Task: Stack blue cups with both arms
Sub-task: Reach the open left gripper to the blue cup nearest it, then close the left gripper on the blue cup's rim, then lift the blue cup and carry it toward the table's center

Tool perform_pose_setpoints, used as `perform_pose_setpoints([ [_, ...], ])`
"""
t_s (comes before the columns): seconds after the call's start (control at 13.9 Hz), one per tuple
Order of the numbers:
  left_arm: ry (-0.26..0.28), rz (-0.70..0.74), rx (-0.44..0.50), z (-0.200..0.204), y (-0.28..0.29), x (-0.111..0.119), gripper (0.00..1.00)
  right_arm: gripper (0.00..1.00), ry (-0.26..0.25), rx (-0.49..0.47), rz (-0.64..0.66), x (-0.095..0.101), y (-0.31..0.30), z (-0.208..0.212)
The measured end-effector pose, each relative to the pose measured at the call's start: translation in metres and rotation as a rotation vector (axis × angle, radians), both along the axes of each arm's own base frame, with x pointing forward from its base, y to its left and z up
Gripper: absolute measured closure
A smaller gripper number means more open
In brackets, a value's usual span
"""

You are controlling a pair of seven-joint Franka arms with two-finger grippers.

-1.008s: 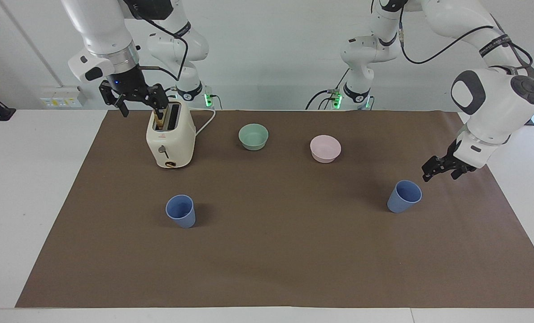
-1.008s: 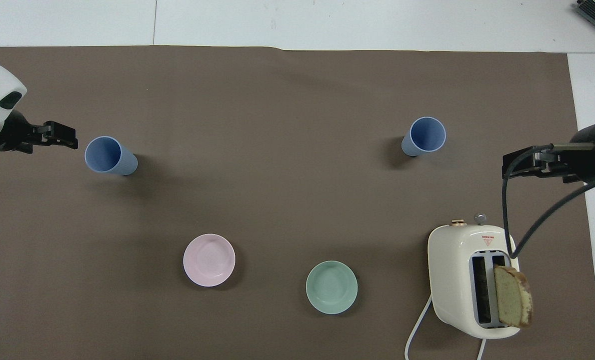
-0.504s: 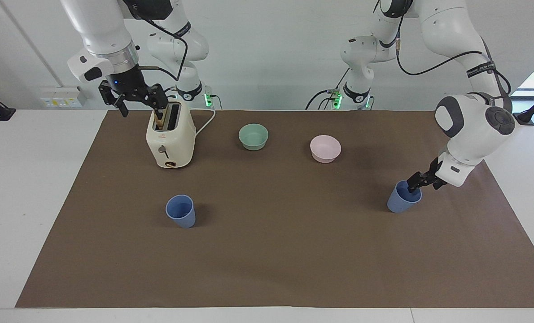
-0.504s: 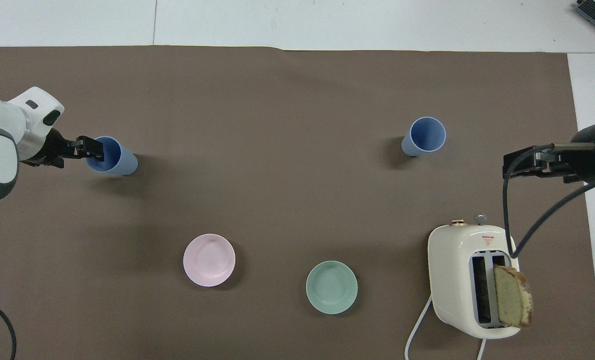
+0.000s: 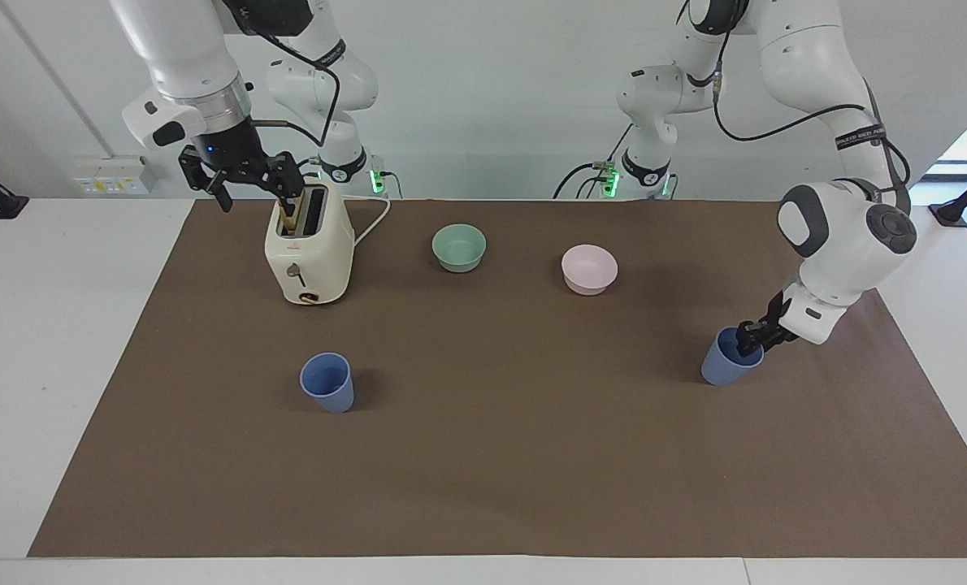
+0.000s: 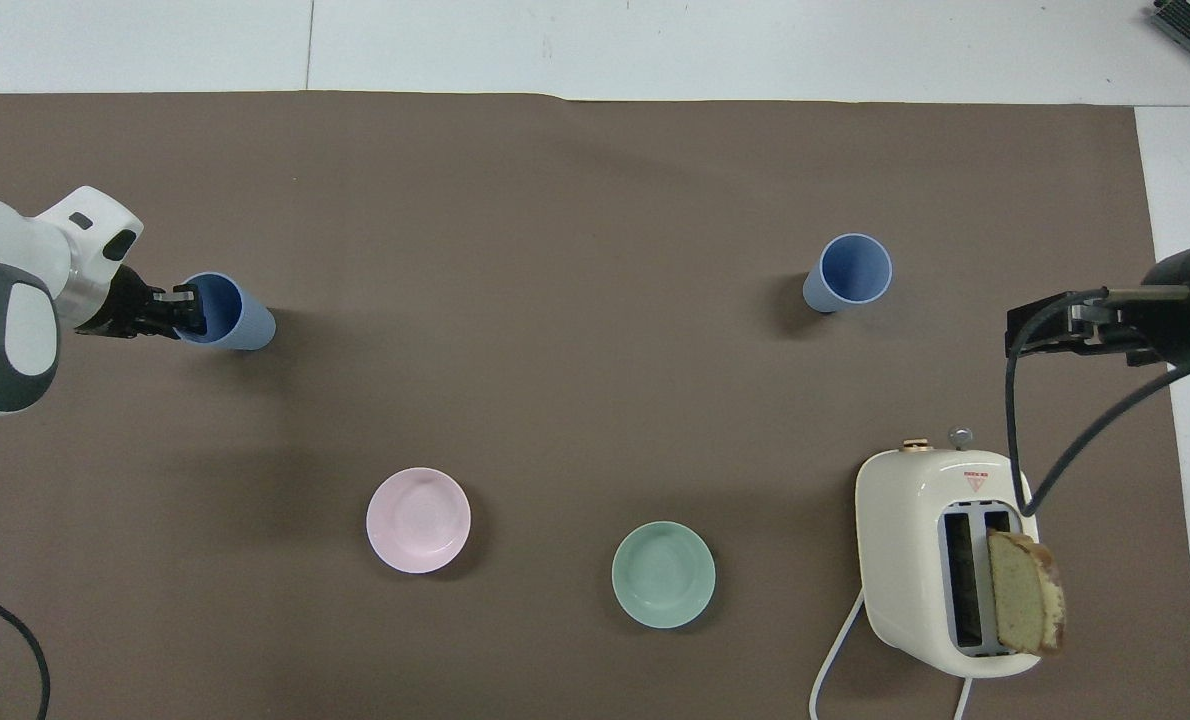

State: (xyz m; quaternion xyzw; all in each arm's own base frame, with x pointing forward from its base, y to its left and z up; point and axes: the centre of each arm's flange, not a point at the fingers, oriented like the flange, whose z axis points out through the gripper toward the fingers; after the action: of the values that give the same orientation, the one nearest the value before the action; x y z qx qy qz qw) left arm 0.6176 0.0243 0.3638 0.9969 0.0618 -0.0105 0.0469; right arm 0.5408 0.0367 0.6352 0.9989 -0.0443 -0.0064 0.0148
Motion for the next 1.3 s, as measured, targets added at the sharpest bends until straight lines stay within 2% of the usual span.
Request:
perform_pose_setpoints([
  [0.14, -0.005, 0.007, -0.011, 0.001, -0.001, 0.001, 0.96, 0.00, 0.000, 0.000, 0.000, 0.000, 0.000, 0.000],
  [0.43, -0.035, 0.020, -0.014, 0.026, -0.003, 0.011, 0.96, 0.00, 0.000, 0.000, 0.000, 0.000, 0.000, 0.000],
  [0.72, -0.035, 0.095, -0.026, 0.104, -0.020, 0.023, 0.96, 0.00, 0.000, 0.000, 0.000, 0.000, 0.000, 0.000],
  [0.94, -0.041, 0.158, -0.034, 0.132, -0.077, 0.021, 0.96, 0.00, 0.000, 0.000, -0.001, 0.000, 0.000, 0.000],
  [1.3, -0.020, 0.220, -0.046, 0.137, -0.214, -0.004, 0.96, 0.00, 0.000, 0.000, -0.002, 0.000, -0.001, 0.000],
])
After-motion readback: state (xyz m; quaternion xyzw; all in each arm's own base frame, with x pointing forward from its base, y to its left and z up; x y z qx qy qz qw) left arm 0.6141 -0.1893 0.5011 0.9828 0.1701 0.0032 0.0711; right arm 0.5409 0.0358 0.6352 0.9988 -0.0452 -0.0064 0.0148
